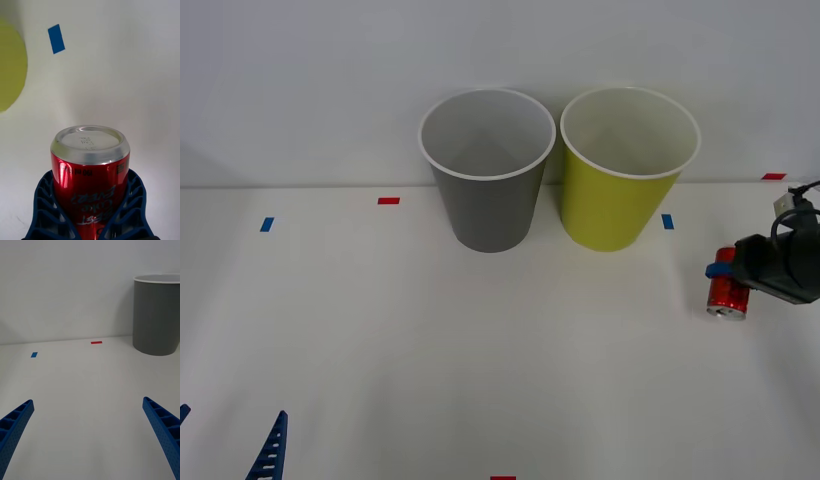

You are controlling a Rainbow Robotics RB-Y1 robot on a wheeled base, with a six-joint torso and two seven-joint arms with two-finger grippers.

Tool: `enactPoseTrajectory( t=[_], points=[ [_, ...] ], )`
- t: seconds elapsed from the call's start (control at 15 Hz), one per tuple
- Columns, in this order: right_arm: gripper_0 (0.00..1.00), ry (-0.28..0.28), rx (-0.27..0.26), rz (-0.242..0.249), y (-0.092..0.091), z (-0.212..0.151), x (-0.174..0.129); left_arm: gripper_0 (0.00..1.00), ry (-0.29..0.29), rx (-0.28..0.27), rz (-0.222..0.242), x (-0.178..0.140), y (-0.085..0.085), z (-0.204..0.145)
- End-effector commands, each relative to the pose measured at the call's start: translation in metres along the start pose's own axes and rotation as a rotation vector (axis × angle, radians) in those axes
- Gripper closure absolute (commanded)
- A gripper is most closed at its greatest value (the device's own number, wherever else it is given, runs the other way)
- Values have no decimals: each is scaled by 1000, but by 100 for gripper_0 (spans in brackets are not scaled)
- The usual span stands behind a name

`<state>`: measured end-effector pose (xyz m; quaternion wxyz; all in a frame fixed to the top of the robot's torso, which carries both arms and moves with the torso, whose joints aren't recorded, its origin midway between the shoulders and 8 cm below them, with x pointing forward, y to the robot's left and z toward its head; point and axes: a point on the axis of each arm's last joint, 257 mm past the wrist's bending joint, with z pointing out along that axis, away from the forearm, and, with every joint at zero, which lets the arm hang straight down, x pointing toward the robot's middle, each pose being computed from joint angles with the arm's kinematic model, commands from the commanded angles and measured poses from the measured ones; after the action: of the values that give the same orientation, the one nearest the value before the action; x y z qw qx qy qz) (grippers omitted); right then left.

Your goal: Put cans in the gray bin and PET bottles in the light green bin.

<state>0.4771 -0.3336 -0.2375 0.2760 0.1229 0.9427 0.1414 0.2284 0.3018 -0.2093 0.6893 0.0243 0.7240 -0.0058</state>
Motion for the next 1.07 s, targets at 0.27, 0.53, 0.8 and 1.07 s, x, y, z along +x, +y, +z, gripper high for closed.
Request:
enactPoseTrajectory(
  t=[0.27,0.53,0.8,1.07],
  points=[
    [100,-139,-80,-155,16,-30,-13,0,0,0,0,0,0,0],
    [100,-243,-145,-228,38,-66,-30,0,0,0,0,0,0,0],
    [100,-358,-184,-290,55,-108,-39,0,0,0,0,0,0,0],
    [100,-552,-139,-450,99,-168,-58,0,0,0,0,0,0,0]
  ],
)
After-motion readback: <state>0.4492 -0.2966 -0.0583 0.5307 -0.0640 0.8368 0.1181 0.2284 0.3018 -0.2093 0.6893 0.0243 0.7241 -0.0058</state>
